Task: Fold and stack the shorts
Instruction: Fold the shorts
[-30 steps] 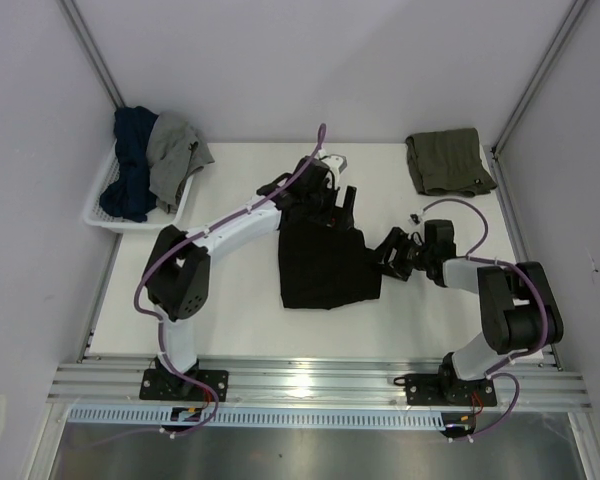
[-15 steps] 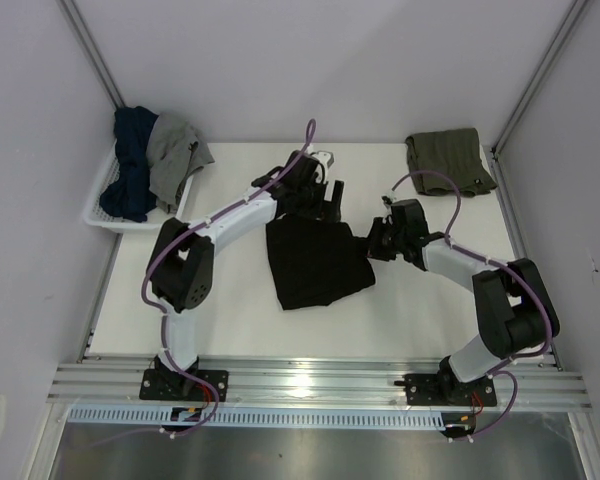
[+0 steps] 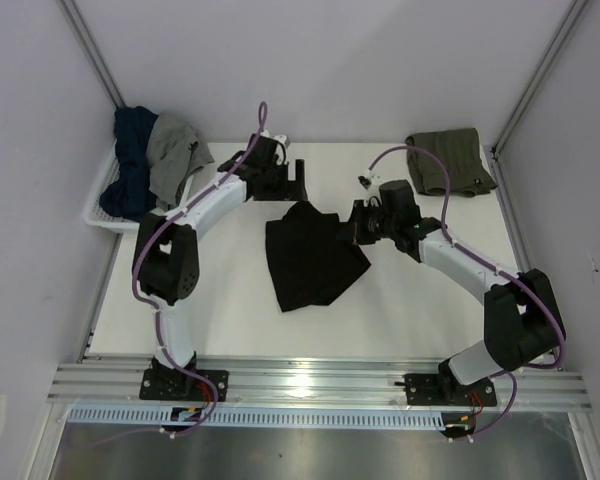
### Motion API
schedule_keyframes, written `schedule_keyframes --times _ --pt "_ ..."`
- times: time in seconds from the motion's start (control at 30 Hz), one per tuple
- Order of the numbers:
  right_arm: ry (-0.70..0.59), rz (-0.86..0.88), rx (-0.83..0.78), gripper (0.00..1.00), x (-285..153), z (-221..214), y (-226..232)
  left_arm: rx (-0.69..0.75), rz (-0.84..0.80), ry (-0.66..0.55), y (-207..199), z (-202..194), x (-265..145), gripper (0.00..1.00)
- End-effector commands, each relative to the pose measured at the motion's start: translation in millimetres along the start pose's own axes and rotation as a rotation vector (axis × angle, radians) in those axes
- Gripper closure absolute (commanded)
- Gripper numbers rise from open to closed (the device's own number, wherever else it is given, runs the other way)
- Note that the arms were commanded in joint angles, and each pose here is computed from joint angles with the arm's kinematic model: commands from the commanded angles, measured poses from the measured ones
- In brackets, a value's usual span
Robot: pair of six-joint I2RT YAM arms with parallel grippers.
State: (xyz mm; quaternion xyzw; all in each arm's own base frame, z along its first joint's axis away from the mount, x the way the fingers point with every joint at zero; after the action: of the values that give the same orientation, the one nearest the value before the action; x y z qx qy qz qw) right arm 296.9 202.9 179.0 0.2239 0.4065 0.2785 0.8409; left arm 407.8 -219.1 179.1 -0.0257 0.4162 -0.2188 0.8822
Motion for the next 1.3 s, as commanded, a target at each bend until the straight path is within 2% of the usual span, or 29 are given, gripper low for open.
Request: schedule_keyframes --times 0.0,0.2,0.27,0.4,0.47,0.63,0.87,1.0,1.07,1.17,1.27 --pt "-0.030 0.156 -0.166 1.00 -11 25 45 0.030 -0.020 -0.008 16 20 6 0.01" --pt "0.052 0.262 -0.289 1.00 -8 11 64 0.037 -0.079 -0.024 41 33 19 0.01" --pt "0.059 0.272 -0.300 1.00 -8 7 64 0.070 -0.095 0.017 46 32 31 0.02" --pt "0.086 0.303 -0.310 1.00 -4 3 64 0.105 -0.217 0.087 39 18 44 0.05" --pt "0.098 0.321 -0.315 1.00 -2 2 65 0.130 -0.261 0.083 33 15 43 0.05" --pt "0.098 0.368 -0.347 1.00 5 16 76 0.195 -0.292 0.142 28 1 53 0.05" --pt "0.173 0.459 -0.388 1.00 26 36 77 0.192 -0.261 0.193 35 -12 67 0.05" --pt "0.206 0.478 -0.309 1.00 36 52 53 0.189 -0.252 0.192 36 -15 69 0.05" --pt "0.208 0.451 -0.253 1.00 44 60 32 0.194 -0.278 0.153 32 -8 65 0.05" --pt "0.246 0.414 -0.195 1.00 60 59 5 0.184 -0.295 0.156 31 -8 61 0.05" --pt "0.270 0.386 -0.151 1.00 75 57 -15 0.177 -0.243 0.170 36 -5 57 0.05"
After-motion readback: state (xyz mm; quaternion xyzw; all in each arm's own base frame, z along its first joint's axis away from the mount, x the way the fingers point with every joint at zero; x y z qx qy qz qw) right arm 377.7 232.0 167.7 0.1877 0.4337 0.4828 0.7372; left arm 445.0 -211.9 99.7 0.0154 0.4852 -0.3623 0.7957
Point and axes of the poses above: each gripper's point midway between its finger pads, its own x axis out along the fingers, its own y axis along the line the jaws close on, z = x × y, the point moved 7 cm from there along -x, back along the fingers, and after that the axes turned 8 degrees about x, right-handed, at the moved point
